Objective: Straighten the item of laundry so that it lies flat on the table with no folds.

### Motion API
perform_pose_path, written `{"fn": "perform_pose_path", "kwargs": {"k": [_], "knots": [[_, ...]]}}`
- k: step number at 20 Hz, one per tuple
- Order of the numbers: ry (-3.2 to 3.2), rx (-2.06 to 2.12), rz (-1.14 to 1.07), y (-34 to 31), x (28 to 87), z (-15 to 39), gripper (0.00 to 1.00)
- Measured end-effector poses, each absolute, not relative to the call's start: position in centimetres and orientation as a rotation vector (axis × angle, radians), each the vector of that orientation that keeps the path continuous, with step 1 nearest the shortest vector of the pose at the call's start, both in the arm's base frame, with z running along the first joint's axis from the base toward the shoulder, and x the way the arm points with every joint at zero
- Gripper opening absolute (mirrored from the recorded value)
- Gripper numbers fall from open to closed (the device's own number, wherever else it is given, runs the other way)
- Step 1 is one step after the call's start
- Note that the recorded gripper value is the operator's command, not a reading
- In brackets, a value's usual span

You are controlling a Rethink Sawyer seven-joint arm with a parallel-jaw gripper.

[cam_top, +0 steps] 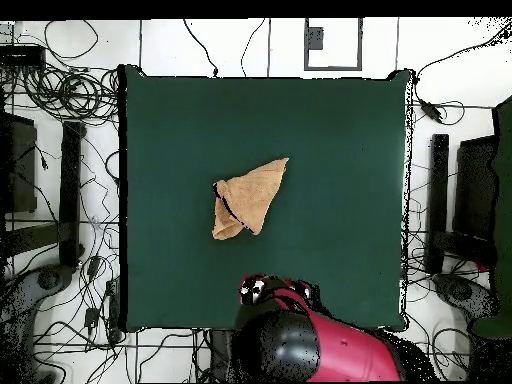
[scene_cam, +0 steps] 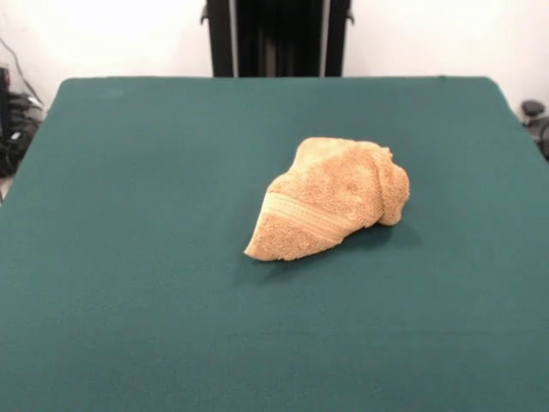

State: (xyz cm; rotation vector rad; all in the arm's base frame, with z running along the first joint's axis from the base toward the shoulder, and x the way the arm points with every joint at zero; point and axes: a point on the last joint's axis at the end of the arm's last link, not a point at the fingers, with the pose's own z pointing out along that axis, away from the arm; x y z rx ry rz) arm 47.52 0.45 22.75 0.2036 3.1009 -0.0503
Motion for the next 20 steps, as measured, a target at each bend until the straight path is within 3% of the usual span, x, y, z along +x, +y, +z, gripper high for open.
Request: {"fn": "perform_pose_path", "kwargs": {"k": [20], "knots": [[3.205, 0.175, 0.000, -8.5, 45.2, 13.6, 1.00]]}}
